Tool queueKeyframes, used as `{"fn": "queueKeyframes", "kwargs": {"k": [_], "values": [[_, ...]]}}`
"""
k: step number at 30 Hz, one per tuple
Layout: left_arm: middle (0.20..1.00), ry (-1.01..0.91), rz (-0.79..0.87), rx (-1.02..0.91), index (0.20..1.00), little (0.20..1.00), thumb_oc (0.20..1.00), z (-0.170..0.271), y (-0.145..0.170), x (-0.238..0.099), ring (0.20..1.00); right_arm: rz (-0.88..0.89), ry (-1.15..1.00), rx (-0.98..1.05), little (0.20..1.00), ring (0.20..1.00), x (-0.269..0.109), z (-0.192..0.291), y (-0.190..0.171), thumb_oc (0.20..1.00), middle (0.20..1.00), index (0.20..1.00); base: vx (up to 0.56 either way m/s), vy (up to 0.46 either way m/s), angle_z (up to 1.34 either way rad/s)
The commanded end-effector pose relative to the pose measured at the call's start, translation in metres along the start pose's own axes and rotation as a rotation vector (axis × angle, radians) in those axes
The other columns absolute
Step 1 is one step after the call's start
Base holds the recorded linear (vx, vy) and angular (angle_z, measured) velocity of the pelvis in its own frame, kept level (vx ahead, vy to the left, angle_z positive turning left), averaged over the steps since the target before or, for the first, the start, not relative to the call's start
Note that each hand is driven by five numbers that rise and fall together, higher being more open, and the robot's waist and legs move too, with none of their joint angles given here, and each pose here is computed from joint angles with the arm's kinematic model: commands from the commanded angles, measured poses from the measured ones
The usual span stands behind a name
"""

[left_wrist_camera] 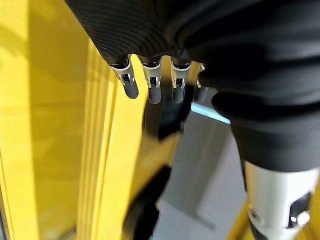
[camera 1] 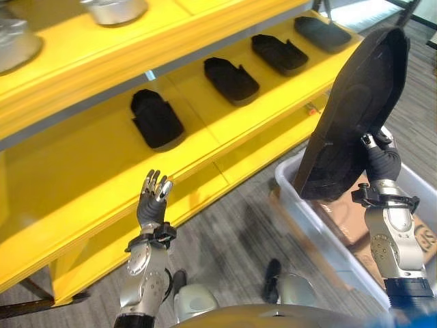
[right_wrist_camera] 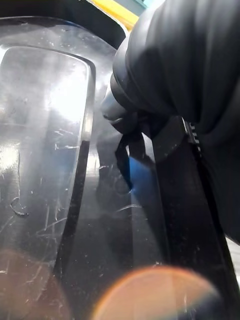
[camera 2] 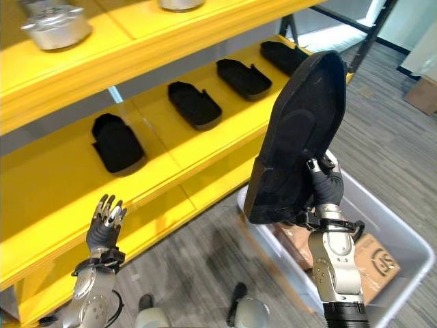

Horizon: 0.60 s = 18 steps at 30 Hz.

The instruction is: Move parts from the plastic box to the shelf.

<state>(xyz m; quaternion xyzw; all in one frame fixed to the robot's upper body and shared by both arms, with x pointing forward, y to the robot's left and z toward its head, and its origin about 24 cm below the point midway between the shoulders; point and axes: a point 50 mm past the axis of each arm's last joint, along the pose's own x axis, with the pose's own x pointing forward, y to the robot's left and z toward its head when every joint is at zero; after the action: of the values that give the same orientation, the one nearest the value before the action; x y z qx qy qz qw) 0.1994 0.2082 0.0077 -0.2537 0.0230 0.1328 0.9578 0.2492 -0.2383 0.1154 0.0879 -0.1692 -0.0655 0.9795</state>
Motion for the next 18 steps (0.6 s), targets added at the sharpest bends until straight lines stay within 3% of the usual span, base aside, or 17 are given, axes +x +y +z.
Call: {"fn": "queueKeyframes", "kwargs": {"k": [1,6,18], "values": [[1.0,-0.116,-0.031,0.048,1.0,1.0,1.0,0.032,0.01,-0.005,1.0,0.055,-0.153,0.031,0.2,0.2,-0.004,0.023,0.015,0.2,0.2,0.2,0.04,0.335,0.46],[1.0,-0.151,-0.012,0.092,1.0,1.0,1.0,0.043,0.018,-0.009,1.0,0.024,-0.142,0.06,0.2,0.2,-0.01,0.019,0.015,0.2,0.2,0.2,0.06,0.316,0.52],[1.0,-0.212,0.024,0.169,1.0,1.0,1.0,0.06,0.025,-0.007,1.0,0.045,-0.127,0.105,0.2,0.2,-0.008,0.013,0.028,0.2,0.2,0.2,0.03,0.2,0.08]]}}
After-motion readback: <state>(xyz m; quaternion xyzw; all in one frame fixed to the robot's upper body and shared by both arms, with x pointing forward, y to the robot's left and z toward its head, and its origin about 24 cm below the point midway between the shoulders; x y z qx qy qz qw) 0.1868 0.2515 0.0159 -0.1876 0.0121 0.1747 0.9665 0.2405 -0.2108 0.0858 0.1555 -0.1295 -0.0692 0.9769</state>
